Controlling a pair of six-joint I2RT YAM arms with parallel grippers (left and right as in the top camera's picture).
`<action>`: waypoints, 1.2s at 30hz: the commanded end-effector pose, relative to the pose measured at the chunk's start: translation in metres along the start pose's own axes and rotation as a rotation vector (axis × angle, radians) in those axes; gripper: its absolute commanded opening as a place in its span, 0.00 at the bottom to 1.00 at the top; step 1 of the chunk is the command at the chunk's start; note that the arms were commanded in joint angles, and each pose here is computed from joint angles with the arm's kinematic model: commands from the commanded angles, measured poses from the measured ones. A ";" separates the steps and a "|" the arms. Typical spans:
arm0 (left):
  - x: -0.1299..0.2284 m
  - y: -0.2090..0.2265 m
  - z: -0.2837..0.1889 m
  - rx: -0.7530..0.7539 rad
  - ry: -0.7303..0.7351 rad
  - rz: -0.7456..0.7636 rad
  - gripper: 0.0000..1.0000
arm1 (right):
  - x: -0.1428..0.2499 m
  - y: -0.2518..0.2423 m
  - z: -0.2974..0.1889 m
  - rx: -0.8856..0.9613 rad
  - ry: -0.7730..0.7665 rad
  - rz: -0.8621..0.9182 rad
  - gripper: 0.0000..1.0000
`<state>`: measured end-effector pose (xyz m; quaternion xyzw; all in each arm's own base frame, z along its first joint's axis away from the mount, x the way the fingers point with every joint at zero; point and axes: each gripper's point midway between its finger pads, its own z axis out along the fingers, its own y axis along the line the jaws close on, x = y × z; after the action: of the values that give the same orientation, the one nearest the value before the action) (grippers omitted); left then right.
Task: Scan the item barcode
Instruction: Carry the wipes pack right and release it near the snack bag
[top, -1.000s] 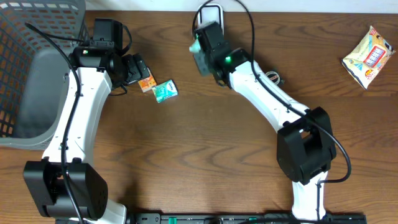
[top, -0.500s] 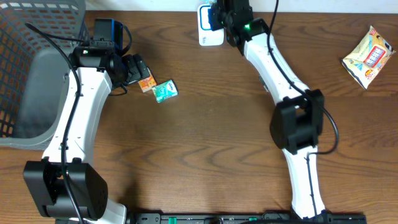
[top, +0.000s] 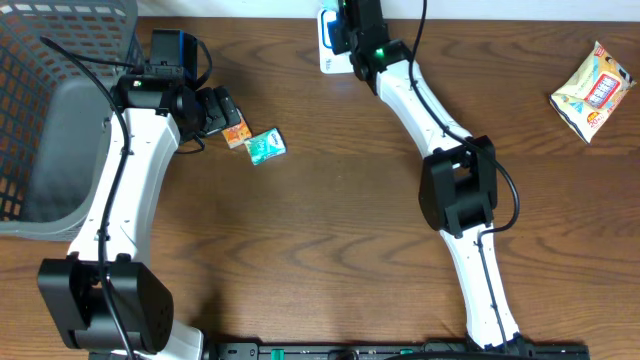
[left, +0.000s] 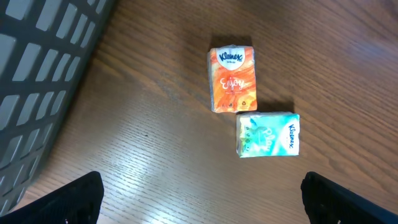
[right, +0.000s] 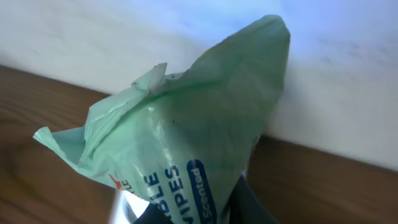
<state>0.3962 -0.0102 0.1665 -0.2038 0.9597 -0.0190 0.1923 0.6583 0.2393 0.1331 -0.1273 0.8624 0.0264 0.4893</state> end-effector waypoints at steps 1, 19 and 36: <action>-0.002 0.003 0.001 -0.014 -0.004 0.003 1.00 | -0.040 -0.047 -0.037 0.137 -0.032 0.011 0.01; -0.002 0.003 0.001 -0.014 -0.004 0.003 1.00 | 0.094 -0.323 -0.167 0.699 0.596 0.113 0.17; -0.002 0.003 0.001 -0.014 -0.004 0.003 1.00 | 0.128 -0.248 -0.158 -0.090 0.639 0.595 0.99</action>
<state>0.3962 -0.0102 0.1665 -0.2038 0.9597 -0.0190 0.1923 0.5182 -0.1276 0.1145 0.1369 0.9771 -0.0291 0.1605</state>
